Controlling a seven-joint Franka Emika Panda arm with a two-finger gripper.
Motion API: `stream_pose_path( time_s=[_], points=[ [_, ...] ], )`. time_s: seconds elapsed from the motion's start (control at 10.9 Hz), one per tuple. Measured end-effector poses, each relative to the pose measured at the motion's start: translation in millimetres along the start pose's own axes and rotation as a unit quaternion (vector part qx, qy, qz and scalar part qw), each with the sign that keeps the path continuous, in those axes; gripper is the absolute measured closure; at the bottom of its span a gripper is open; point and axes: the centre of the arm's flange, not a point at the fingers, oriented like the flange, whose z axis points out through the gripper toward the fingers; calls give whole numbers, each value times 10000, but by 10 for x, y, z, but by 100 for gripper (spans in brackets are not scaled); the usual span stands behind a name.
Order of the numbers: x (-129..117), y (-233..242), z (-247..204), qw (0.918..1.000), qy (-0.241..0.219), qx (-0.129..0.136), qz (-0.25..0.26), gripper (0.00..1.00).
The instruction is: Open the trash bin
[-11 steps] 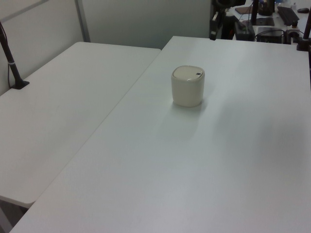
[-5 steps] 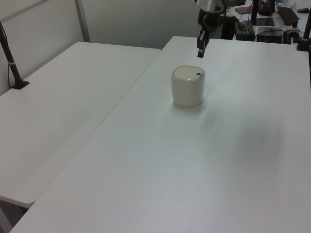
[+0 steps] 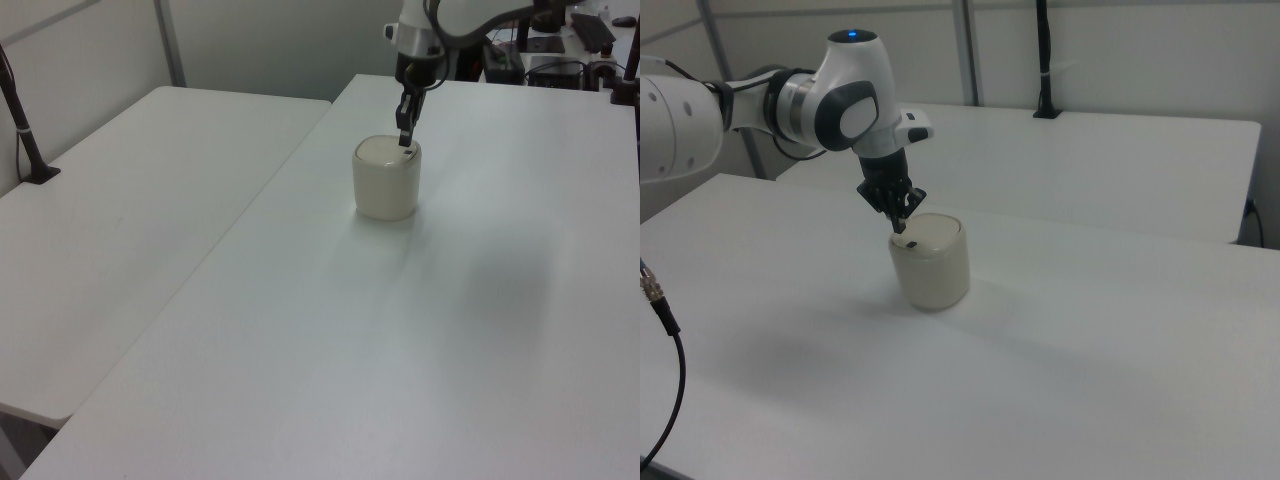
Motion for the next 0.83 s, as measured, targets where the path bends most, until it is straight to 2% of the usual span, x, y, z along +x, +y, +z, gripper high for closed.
stream_pose_path(
  time_s=[0.28,0.83],
  points=[
    [52,-83,163,9999,11,-74,-104,99],
    [52,-48,219,9998,-37,-151,-119,99]
  ],
)
